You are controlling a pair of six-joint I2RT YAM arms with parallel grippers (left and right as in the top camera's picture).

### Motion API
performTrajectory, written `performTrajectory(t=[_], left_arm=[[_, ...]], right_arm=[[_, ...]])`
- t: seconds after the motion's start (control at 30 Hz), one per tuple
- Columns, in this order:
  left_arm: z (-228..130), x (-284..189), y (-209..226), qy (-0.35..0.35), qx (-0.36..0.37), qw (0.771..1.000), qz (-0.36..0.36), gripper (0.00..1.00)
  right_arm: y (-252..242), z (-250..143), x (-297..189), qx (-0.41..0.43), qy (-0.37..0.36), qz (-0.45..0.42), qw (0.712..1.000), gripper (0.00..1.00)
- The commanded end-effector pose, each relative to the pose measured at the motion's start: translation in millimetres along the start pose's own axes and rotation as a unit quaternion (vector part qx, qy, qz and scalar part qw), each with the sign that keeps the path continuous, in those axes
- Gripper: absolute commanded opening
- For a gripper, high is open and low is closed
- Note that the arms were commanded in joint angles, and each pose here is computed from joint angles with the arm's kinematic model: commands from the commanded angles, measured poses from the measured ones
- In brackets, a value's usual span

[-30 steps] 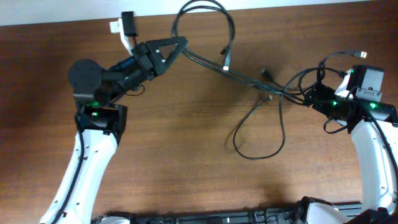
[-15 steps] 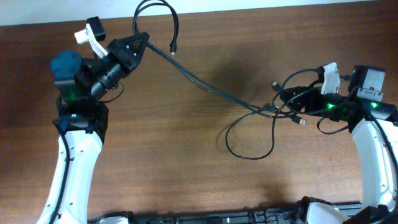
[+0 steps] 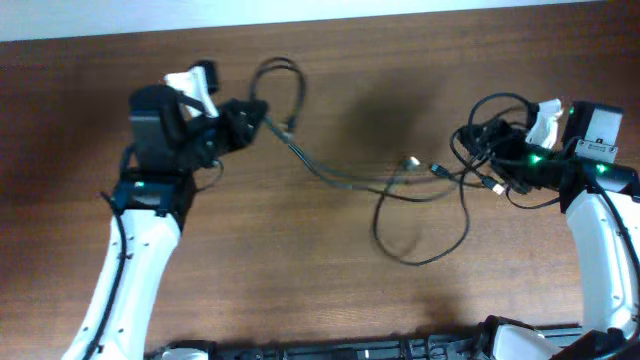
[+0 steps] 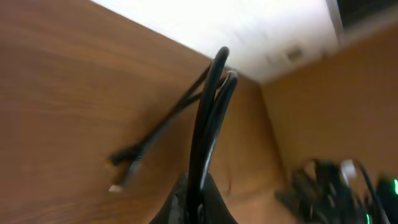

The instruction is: Untangle cables

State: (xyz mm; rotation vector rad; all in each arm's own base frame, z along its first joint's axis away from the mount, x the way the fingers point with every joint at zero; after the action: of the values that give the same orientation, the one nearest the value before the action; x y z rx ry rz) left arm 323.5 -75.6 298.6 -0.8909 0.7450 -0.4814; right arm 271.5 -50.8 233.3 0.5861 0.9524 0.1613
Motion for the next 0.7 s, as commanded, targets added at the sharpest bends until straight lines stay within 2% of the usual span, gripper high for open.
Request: performTrajectory(t=[0.0, 0.1, 0.17, 0.23, 0.3, 0.43, 0.57, 0.67], left_arm=[[-25.5, 9.1, -28.7, 0.059, 0.124, 0.988, -0.063, 0.00], [-19.3, 12.3, -23.0, 0.004, 0.125, 0.992, 0.000, 0.00], [-8.4, 10.5, -11.8, -0.068, 0.093, 0.990, 0.080, 0.00], [5.1, 3.9, 0.6, -0.161, 0.084, 0.967, 0.177, 0.00], [12.1, -3.2, 9.2, -0.220, 0.069, 0.943, 0.240, 0.00], [17.0, -10.8, 16.4, -0.265, 0.064, 0.916, 0.294, 0.00], [22.7, -20.2, 21.4, -0.334, 0.021, 0.882, 0.332, 0.00], [23.1, -21.0, 21.7, -0.341, 0.017, 0.879, 0.334, 0.00]], right_arm=[[-22.4, -2.1, -5.2, 0.022, -0.005, -0.150, 0.988, 0.99], [-18.2, -3.2, -4.1, 0.014, 0.002, -0.121, 0.993, 0.99], [-15.6, -4.0, -3.5, -0.031, 0.011, -0.102, 0.994, 0.99], [-9.6, -6.7, -2.6, -0.108, 0.026, -0.057, 0.992, 0.99], [-2.6, -9.7, -2.3, -0.163, 0.033, -0.004, 0.986, 0.99], [-1.0, -18.9, -3.1, -0.211, 0.059, 0.017, 0.976, 0.99], [-1.9, -22.2, -3.6, -0.218, 0.070, 0.014, 0.973, 0.99], [-2.0, -26.3, -4.2, -0.241, 0.082, 0.019, 0.967, 0.99]])
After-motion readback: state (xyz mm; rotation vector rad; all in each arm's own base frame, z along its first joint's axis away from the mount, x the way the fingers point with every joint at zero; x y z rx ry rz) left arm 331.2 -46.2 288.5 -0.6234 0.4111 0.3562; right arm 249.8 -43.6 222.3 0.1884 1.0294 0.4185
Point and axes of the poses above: each gripper's point midway between its finger pads, its own x axis out along the fingers, its own y axis along the line the jaws close on, z = x × y, the point moved 10 cm from there along -x, back along the fingers, and after that the axes turned 14 degrees about -x, right-handed, at the moved point
